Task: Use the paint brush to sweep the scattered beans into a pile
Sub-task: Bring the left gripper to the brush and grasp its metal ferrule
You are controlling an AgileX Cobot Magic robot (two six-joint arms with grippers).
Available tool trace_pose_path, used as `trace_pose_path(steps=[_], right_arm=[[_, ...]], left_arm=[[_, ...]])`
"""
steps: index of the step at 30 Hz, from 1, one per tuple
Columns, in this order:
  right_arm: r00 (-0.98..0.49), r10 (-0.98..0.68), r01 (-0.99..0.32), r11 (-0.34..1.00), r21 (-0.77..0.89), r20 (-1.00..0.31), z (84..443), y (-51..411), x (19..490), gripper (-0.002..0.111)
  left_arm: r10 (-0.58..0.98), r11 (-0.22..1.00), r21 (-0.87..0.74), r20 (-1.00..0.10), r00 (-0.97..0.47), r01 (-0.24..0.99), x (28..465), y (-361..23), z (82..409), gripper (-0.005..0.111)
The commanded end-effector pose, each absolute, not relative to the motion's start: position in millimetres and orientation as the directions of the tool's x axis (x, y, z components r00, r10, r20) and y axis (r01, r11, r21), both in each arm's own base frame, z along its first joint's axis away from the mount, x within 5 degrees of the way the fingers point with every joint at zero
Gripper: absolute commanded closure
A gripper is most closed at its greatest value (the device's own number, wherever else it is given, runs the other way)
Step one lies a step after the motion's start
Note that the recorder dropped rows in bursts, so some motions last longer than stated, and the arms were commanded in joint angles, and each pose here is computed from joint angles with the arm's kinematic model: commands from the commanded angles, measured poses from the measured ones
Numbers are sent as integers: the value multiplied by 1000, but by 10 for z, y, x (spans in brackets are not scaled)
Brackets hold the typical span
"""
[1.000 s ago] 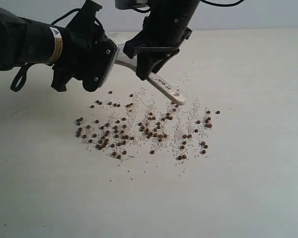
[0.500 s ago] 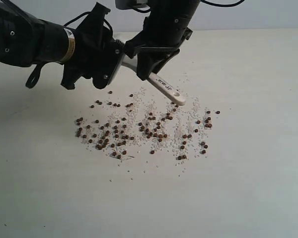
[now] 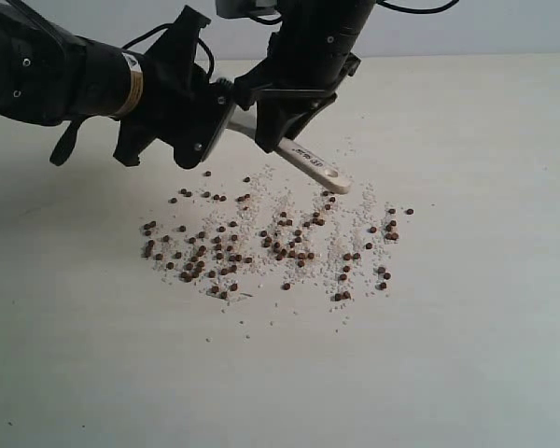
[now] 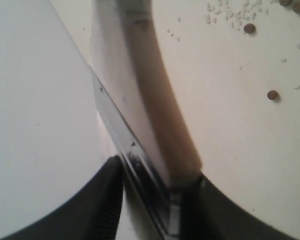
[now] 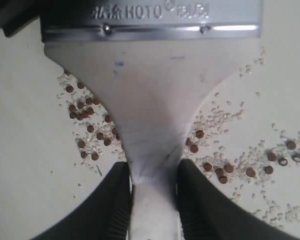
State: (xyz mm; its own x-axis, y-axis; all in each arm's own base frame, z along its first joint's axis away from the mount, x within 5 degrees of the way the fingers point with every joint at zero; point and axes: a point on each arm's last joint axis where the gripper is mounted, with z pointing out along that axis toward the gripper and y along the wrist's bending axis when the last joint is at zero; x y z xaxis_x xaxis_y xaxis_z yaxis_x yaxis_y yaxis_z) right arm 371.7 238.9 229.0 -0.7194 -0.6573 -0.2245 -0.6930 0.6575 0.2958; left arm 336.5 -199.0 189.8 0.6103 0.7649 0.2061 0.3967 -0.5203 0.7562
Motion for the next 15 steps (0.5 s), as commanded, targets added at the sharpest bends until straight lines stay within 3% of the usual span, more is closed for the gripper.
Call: trace_pose_path(steps=[1,5,11,15], right_arm=[[-725,-640,-688,659,305,-253,2338,2403,3735,108],[-729,-637,-684,662,306,-251,2338,2403,3735,105],[-730,-636,-683,663,306,-251,2338,2403,3735,88],[-730,-636,-683,663,306,-251,2338,2403,3735,75]], left_arm=[[740,-548,748,223,635,376,3354,-2027,1877,72],[738,-548,748,220,638,376,3351,-2030,1877,77],[740,-548,747,224,634,376,3355,-2025,1877,107],[742,-564,740,261,617,366,3374,-1999,1883,107]])
